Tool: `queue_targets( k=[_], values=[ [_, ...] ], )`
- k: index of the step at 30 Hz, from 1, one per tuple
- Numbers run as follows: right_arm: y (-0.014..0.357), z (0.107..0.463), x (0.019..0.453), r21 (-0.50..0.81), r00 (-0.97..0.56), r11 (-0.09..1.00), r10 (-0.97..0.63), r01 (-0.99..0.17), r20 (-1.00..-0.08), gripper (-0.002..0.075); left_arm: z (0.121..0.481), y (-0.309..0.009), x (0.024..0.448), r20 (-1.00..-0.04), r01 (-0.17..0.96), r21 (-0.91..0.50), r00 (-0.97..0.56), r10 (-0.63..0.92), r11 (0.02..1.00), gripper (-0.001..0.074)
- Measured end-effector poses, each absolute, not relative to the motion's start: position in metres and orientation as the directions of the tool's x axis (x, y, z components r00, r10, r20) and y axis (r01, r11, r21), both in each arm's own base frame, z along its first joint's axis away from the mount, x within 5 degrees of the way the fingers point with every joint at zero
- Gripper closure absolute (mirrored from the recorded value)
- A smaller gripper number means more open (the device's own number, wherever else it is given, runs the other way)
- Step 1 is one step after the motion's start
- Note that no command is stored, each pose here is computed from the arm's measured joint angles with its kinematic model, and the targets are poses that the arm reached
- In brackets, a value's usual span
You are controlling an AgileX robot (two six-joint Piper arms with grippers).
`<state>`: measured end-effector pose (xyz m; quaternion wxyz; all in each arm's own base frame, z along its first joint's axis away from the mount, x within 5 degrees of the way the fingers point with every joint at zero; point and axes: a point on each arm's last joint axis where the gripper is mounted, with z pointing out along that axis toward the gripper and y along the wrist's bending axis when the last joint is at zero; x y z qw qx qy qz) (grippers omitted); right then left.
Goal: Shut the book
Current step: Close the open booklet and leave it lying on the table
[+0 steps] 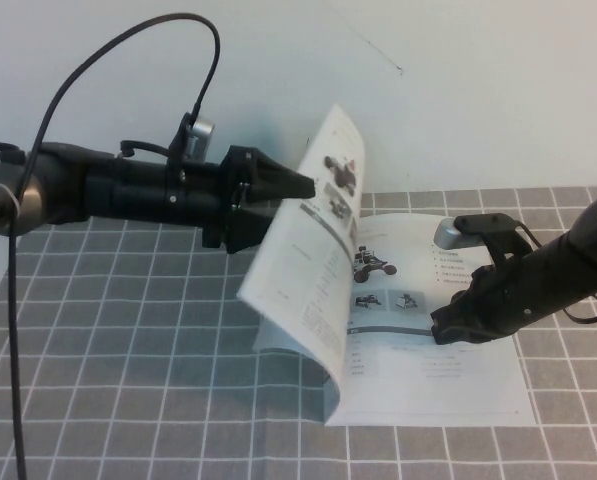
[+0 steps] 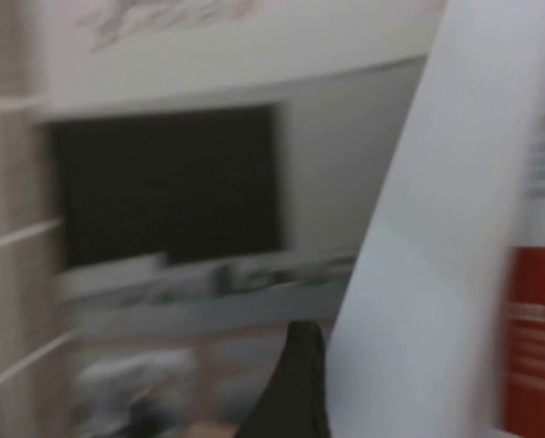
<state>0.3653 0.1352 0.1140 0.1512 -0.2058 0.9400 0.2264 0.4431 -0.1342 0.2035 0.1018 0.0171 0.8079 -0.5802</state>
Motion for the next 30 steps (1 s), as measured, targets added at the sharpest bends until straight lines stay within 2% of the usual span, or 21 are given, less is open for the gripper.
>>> queue_targets(
  k=[4,8,12,15,18,21,22,24,26,30],
  values=[
    [0.136,0.121,0.364,0.357,-0.861,0.809,-0.324,-0.466,-0.391,0.0729,0.212,-0.153,0.441,-0.178,0.150,-0.961,-0.978,-0.106,0.233,0.0099],
    [0.134,0.142,0.356,0.343,-0.850,0.802,-0.351,-0.489,-0.393,0.0729,0.216,-0.169,0.437,-0.178,0.158,-0.967,-0.980,-0.089,0.200,0.0099],
    [0.119,0.197,0.351,0.255,-0.814,0.828,-0.347,-0.499,-0.465,0.0729,0.222,-0.186,0.433,-0.200,0.187,-0.964,-0.978,-0.054,0.187,0.0113],
    [0.104,0.240,0.343,0.170,-0.775,0.846,-0.358,-0.505,-0.521,0.0729,0.224,-0.200,0.427,-0.219,0.212,-0.960,-0.976,-0.019,0.183,0.0153],
    [0.091,0.277,0.330,0.116,-0.748,0.859,-0.359,-0.498,-0.558,0.0729,0.220,-0.210,0.421,-0.252,0.254,-0.944,-0.967,0.036,0.211,0.0266],
    [0.084,0.306,0.311,0.074,-0.715,0.858,-0.372,-0.508,-0.591,0.0729,0.213,-0.218,0.416,-0.284,0.298,-0.911,-0.955,0.089,0.284,0.0439],
    [0.082,0.315,0.304,0.066,-0.706,0.857,-0.375,-0.511,-0.601,0.0729,0.209,-0.219,0.415,-0.301,0.322,-0.889,-0.947,0.115,0.324,0.0535],
    [0.080,0.330,0.292,0.053,-0.687,0.852,-0.381,-0.520,-0.619,0.0729,0.202,-0.223,0.413,-0.328,0.365,-0.844,-0.931,0.160,0.393,0.0649],
    [0.078,0.343,0.279,0.045,-0.674,0.848,-0.387,-0.529,-0.629,0.0729,0.196,-0.226,0.412,-0.348,0.397,-0.797,-0.918,0.192,0.454,0.0694],
    [0.073,0.362,0.257,0.014,-0.644,0.839,-0.407,-0.544,-0.648,0.0729,0.188,-0.231,0.411,-0.366,0.425,-0.730,-0.904,0.219,0.535,0.0720]
  ],
)
